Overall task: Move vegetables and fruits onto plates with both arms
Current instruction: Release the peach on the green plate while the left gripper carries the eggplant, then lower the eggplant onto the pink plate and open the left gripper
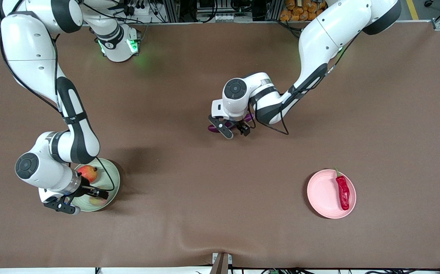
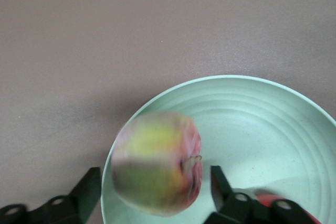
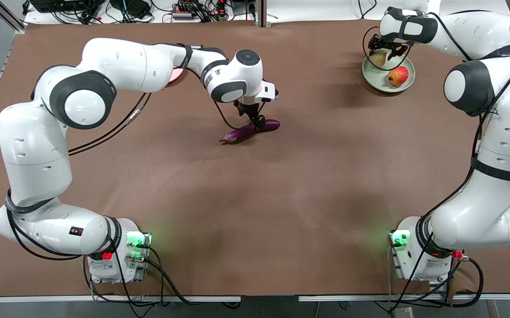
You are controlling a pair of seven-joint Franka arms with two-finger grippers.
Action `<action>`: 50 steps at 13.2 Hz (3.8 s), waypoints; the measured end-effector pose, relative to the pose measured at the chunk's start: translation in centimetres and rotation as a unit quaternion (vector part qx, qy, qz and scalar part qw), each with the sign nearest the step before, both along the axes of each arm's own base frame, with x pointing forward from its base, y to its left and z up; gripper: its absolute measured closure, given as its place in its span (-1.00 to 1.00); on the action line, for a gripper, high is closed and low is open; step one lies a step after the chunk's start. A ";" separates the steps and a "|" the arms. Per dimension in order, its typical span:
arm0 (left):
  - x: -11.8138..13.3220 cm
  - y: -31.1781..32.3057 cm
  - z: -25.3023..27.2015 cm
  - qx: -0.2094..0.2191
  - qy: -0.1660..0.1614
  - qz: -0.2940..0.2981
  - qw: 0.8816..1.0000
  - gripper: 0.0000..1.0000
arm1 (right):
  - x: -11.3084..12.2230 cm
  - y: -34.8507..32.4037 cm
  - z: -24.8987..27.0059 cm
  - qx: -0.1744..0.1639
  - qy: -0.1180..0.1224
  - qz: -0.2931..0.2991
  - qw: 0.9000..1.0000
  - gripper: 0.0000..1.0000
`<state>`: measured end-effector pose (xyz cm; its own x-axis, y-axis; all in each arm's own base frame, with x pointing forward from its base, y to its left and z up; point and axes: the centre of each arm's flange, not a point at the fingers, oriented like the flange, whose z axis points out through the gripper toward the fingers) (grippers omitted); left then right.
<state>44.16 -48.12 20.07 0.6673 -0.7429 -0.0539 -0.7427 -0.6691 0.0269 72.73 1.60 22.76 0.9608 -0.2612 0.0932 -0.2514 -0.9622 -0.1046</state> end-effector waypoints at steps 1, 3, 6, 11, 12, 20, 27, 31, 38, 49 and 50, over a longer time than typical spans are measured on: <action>-0.3 -0.2 -0.1 0.000 0.002 -0.015 1.000 -1.00 | 0.0 0.1 0.0 0.000 0.002 0.001 1.000 -1.00; -0.4 0.0 -1.0 0.001 0.009 -0.037 0.999 -0.99 | -0.3 0.7 0.5 0.004 0.017 0.006 1.000 -1.00; -1.0 -0.2 -2.3 0.001 0.022 -0.051 0.998 -0.37 | -1.4 1.2 5.1 0.012 0.054 0.021 0.998 -1.00; 3.1 1.8 0.7 -0.017 0.044 0.062 0.997 0.21 | -6.7 0.8 14.0 0.017 0.056 0.068 0.996 -1.00; 5.7 4.0 2.9 -0.023 0.052 0.113 0.992 0.21 | -8.1 0.6 15.0 0.017 0.058 0.079 0.995 -1.00; 22.4 29.0 11.8 -0.044 0.034 0.501 0.863 0.27 | -13.9 -3.7 25.3 0.032 0.085 0.102 0.991 -1.00; 26.9 37.6 6.8 -0.041 0.006 0.563 0.825 0.27 | -17.0 -3.2 32.2 0.000 0.097 0.111 0.989 -1.00; 27.7 38.5 3.6 -0.047 0.008 0.551 0.833 0.27 | -18.4 -1.9 34.7 -0.001 0.091 0.098 0.991 -1.00; 28.2 39.7 3.0 -0.047 0.006 0.555 0.831 -0.52 | -19.9 -2.3 40.3 -0.003 0.090 0.094 0.991 -1.00; 24.0 46.3 33.3 -0.017 -0.107 0.451 0.886 -1.00 | -20.3 -3.5 41.3 -0.027 0.099 0.087 0.991 -1.00; 22.1 45.9 36.2 -0.015 -0.096 0.450 0.888 -1.00 | -20.3 -3.5 41.4 -0.026 0.099 0.087 0.991 -1.00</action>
